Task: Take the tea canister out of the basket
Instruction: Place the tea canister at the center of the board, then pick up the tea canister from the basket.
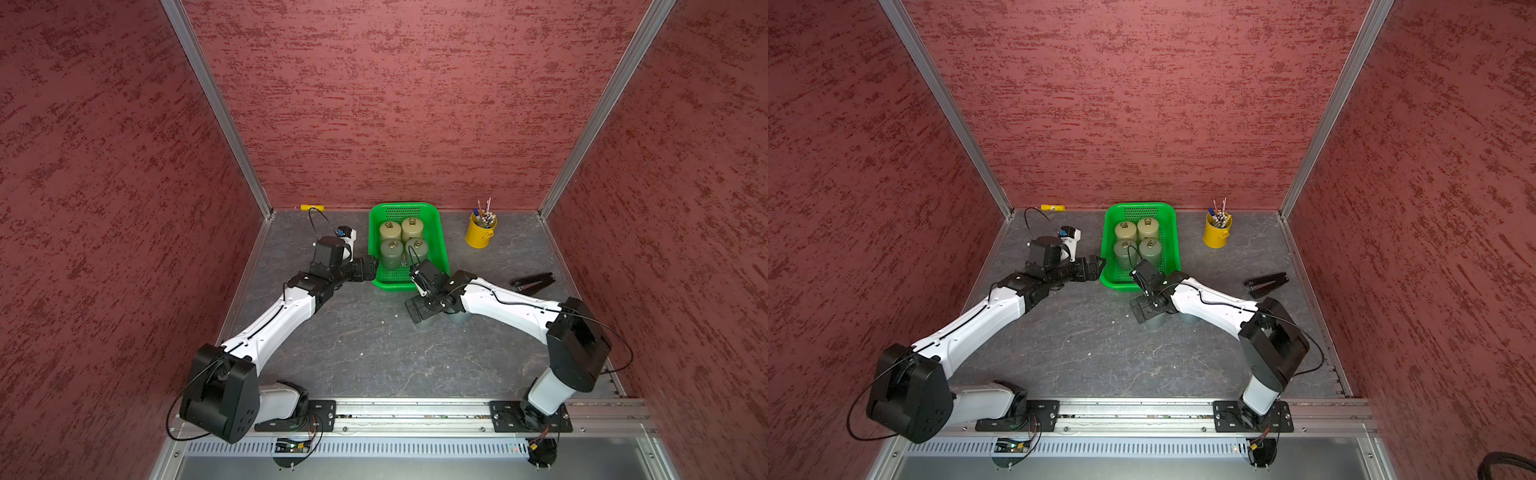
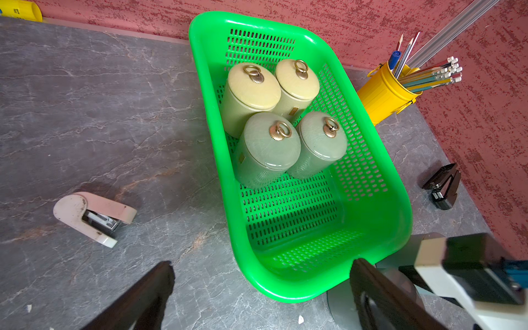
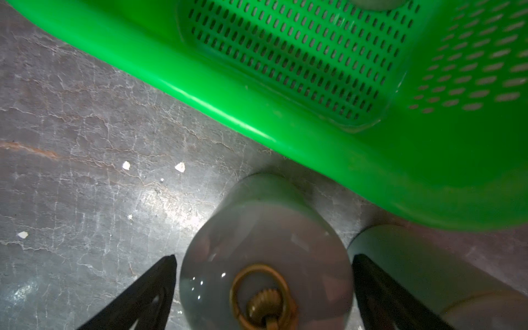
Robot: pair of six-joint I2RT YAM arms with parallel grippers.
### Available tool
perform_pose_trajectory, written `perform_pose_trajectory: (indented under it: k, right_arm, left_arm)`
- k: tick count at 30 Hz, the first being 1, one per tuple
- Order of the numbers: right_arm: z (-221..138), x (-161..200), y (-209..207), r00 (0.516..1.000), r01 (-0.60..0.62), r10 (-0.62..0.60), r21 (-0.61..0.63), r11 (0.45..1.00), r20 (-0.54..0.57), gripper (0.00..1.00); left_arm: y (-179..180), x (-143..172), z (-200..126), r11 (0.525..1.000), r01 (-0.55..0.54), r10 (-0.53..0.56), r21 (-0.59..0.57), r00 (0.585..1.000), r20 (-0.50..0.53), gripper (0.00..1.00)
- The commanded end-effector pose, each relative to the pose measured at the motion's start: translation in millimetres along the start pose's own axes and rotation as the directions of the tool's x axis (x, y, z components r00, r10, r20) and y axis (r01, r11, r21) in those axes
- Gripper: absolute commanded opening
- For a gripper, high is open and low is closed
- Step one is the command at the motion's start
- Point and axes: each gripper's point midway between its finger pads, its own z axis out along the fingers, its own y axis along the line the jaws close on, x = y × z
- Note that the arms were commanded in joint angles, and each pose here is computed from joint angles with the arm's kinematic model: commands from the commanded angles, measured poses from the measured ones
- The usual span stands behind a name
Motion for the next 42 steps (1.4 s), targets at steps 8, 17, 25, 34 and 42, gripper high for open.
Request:
perform_pose_trajectory:
  k: [8, 17, 25, 34, 42]
  right_arm:
    - [-81.7, -72.5, 2.3, 0.972, 0.023, -0.025, 0.012, 1.0, 0.232, 0.95]
    - [-62.4, -150.2, 17.0, 0.968, 0.106, -0.097, -0.027, 0.994, 0.231, 0.97]
    - [-34.8, -196.8, 16.6, 0.963, 0.175, -0.159, -0.057, 0.983, 0.218, 0.97]
    - [-0.9, -222.3, 2.4, 0.962, 0.196, -0.169, -0.109, 0.975, 0.215, 0.98]
    - [27.7, -234.7, -5.9, 0.96, 0.195, -0.167, -0.107, 0.975, 0.226, 0.98]
  left_arm:
    - [-5.3, -10.7, -7.0, 1.0, 0.002, -0.002, 0.007, 1.0, 0.027, 1.0]
    - [1.8, -11.7, -14.0, 1.0, 0.015, -0.015, -0.008, 0.999, 0.035, 1.0]
    - [13.2, -12.2, -21.5, 0.999, 0.045, -0.044, -0.012, 0.998, 0.052, 1.0]
    - [15.6, -12.7, -22.3, 0.999, 0.033, -0.031, -0.027, 0.998, 0.059, 1.0]
    - [15.6, -13.9, -21.7, 0.999, 0.021, -0.019, -0.032, 0.998, 0.059, 1.0]
